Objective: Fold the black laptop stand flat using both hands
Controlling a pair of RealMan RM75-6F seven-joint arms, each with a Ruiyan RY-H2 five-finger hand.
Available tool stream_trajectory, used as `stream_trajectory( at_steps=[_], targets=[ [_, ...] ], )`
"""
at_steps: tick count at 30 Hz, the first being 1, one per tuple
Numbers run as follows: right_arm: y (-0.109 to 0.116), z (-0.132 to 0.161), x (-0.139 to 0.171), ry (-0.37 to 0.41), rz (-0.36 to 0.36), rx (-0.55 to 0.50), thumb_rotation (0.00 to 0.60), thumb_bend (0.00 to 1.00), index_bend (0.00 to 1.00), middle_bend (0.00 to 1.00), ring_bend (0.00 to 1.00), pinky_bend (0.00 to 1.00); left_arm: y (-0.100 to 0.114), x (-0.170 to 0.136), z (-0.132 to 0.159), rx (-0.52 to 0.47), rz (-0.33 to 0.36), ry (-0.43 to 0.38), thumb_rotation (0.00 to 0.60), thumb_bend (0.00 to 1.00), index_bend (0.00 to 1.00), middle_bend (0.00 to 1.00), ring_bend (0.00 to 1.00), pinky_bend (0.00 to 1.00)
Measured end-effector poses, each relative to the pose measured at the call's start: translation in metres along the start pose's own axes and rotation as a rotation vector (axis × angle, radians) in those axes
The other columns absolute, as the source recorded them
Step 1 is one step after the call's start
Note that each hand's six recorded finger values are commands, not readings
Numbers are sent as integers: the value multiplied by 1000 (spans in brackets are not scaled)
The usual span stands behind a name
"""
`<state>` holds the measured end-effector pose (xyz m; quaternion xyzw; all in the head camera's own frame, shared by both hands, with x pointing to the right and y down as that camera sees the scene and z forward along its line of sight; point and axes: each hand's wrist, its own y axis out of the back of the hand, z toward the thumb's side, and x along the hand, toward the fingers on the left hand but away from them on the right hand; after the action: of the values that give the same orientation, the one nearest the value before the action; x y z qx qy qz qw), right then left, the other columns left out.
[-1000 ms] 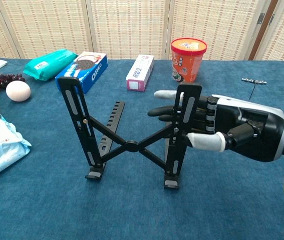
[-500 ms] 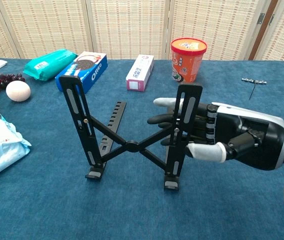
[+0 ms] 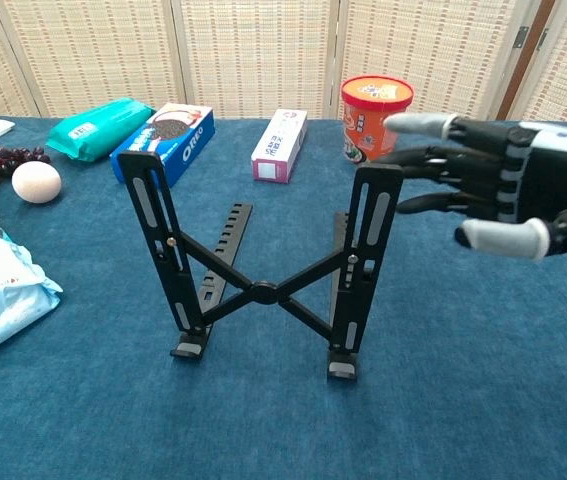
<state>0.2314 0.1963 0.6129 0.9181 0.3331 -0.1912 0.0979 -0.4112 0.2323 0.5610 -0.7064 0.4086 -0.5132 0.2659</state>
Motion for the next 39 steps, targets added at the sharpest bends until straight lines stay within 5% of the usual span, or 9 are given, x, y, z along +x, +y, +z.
stream_trajectory(
  at_steps=[10,23,39],
  targets=[
    [28,26,37,47,-139,50,600,168,0,162,0,138,-20,31,21,-262,-194,-131,600,178,48,88,62,13],
    [37,36,55,64,-220,61,600,168,0,162,0,138,-48,80,58,-776,-492,-224,600,178,46,114,68,51],
    [37,30,60,47,-240,46,600,169,0,162,0,138,-87,117,94,-1004,-810,-272,600,179,42,114,69,69]
  ],
)
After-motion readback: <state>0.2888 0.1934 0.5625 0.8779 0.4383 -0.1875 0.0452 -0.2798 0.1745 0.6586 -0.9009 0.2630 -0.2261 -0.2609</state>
